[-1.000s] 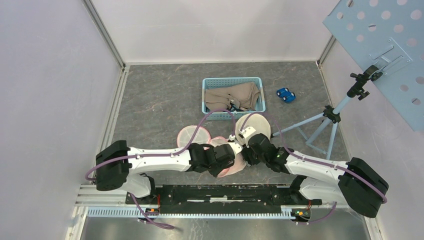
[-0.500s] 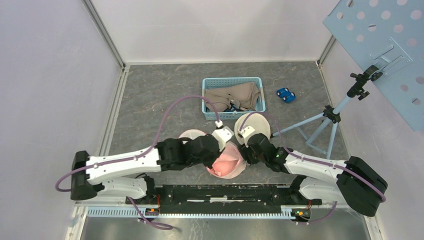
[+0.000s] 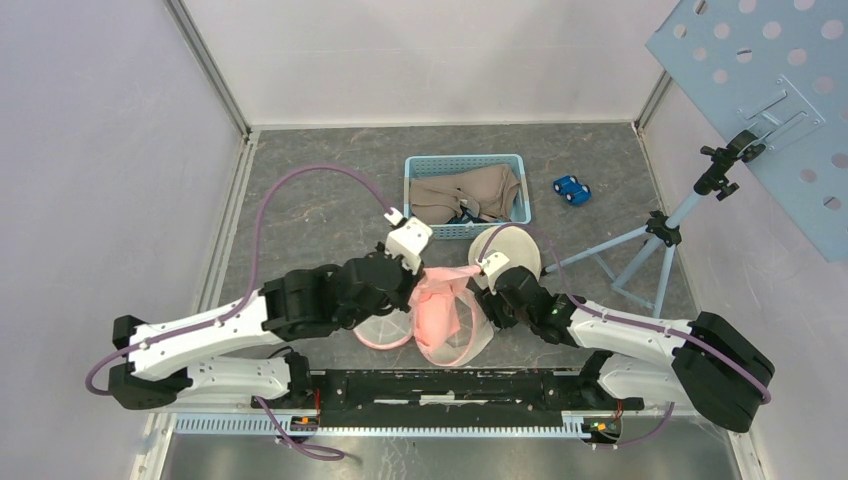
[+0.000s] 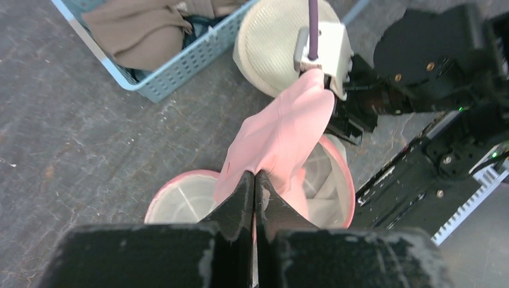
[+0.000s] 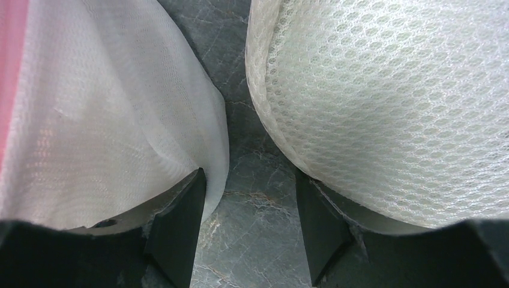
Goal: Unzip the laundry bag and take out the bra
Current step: Pick up the bra from the laundry bag.
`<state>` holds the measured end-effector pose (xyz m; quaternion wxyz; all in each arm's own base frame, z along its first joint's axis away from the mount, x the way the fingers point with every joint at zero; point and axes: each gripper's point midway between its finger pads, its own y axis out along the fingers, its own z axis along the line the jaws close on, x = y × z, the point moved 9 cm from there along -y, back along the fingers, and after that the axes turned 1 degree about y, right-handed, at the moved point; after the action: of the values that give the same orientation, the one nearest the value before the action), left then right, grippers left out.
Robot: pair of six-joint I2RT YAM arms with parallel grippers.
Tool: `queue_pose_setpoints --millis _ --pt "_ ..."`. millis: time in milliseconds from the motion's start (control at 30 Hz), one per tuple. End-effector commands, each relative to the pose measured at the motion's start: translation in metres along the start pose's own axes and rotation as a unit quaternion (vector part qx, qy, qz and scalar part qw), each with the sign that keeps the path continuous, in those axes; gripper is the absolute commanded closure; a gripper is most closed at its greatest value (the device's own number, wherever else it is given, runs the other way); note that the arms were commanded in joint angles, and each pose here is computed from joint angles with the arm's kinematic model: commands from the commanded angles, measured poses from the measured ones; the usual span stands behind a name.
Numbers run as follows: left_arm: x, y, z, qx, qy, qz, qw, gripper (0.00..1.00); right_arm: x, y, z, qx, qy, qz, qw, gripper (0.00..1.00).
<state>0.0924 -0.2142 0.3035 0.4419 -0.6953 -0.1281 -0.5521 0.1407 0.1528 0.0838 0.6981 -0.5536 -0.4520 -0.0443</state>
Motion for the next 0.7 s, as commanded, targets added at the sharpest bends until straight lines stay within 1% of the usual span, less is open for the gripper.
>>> queue_pose_setpoints --millis 0,200,333,467,667 --pt "0.036 -0.023 0.011 0.032 -0.062 -0.081 0.994 0.98 -0.004 0.002 -0.002 -0.006 -0.01 0.006 1.0 0.37" --pt "0.048 -0.027 0.011 0.026 -0.059 -0.096 0.993 0.98 0.005 -0.001 0.0 0.007 -0.014 -0.007 1.0 0.37" --pt "0.064 -0.036 0.015 0.022 -0.058 -0.115 0.991 0.98 0.014 -0.005 0.002 0.019 -0.019 -0.018 0.999 0.37" --pt "0.073 -0.038 0.015 -0.002 -0.044 -0.104 0.994 0.98 0.03 -0.015 0.005 0.04 -0.021 -0.045 0.998 0.36" --pt "0.067 -0.036 0.008 -0.036 -0.035 -0.08 0.996 0.98 0.071 -0.048 0.009 0.078 -0.047 -0.109 0.99 0.3"
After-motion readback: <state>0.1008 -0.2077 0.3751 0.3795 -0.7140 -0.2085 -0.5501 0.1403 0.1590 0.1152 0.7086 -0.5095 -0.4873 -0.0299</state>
